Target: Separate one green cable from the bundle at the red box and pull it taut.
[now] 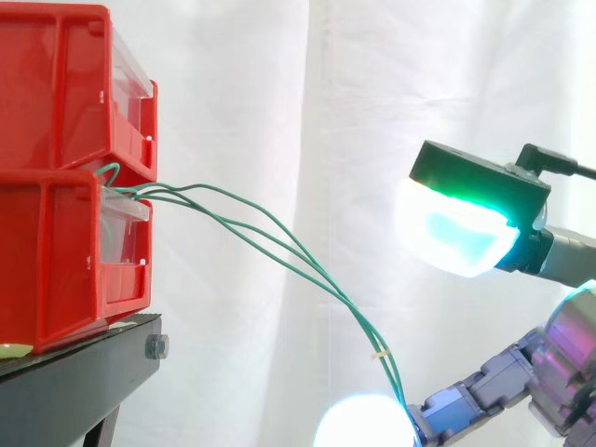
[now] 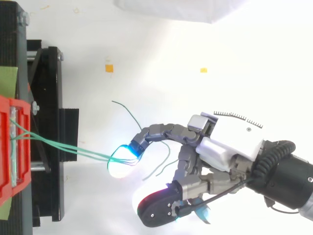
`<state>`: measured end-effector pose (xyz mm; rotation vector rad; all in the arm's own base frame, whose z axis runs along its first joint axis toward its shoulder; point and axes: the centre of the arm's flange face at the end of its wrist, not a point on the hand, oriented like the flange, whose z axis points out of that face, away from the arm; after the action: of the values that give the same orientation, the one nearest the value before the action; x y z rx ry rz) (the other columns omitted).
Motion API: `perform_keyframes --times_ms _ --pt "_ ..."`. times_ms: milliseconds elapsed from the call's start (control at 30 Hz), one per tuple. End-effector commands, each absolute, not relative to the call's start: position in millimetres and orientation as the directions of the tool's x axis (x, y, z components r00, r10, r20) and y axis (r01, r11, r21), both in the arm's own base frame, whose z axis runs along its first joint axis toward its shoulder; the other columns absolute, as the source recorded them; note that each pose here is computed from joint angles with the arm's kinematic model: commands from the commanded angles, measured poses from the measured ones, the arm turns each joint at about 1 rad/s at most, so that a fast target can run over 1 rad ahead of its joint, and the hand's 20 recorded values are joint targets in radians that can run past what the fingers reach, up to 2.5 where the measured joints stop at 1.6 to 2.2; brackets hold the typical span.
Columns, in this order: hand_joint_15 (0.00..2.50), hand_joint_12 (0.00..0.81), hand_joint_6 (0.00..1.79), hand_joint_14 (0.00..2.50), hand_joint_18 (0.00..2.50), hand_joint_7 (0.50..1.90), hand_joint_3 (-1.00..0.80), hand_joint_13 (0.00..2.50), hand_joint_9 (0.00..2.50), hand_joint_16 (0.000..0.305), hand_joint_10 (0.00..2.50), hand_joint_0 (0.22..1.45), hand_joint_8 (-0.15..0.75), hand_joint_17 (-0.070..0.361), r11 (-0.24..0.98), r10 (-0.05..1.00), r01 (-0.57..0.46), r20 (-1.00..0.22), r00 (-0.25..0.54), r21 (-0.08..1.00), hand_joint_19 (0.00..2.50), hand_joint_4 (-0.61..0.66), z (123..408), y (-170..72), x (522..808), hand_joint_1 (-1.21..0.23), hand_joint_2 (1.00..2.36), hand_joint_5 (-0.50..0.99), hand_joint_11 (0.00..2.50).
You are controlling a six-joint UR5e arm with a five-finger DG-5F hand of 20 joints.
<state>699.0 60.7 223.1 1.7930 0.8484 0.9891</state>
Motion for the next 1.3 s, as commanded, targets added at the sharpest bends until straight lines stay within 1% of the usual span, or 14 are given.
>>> perform_keyframes --times_ms 0,200,333,533,800,1267 --pt "0.52 0.602 0.5 0.02 2.5 0.8 -0.5 2.05 1.84 0.092 0.01 0.37 0.424 0.206 -0.364 0.854 0.149 0.265 0.449 0.919 0.28 0.33 225.7 60.0 697.1 -0.88 1.0 -0.03 0.29" --pt "0.53 0.608 0.5 0.02 2.5 0.81 -0.5 2.05 1.83 0.091 0.01 0.38 0.426 0.205 -0.366 0.852 0.147 0.267 0.451 0.919 0.28 0.33 226.7 57.7 697.0 -0.88 1.0 -0.03 0.29" --pt "0.53 0.607 0.5 0.02 2.5 0.81 -0.5 2.04 1.84 0.091 0.01 0.38 0.419 0.204 -0.374 0.847 0.132 0.28 0.452 0.918 0.28 0.33 235.9 53.3 696.5 -0.88 1.0 -0.03 0.3" --pt "0.52 0.615 0.5 0.02 2.5 0.81 -0.5 2.04 1.84 0.091 0.01 0.38 0.423 0.204 -0.371 0.848 0.144 0.272 0.455 0.917 0.28 0.33 243.3 50.2 693.2 -0.88 1.0 -0.03 0.29" --pt "0.52 0.606 0.5 0.02 2.5 0.81 -0.5 2.04 1.83 0.09 0.01 0.38 0.424 0.203 -0.368 0.849 0.147 0.267 0.456 0.918 0.28 0.33 253.9 47.7 689.7 -0.87 1.0 -0.03 0.28" --pt "0.52 0.601 0.5 0.02 2.5 0.81 -0.5 2.04 1.83 0.09 0.01 0.38 0.421 0.203 -0.354 0.852 0.154 0.25 0.459 0.922 0.28 0.33 252.9 43.5 690.1 -0.86 1.0 -0.03 0.28"
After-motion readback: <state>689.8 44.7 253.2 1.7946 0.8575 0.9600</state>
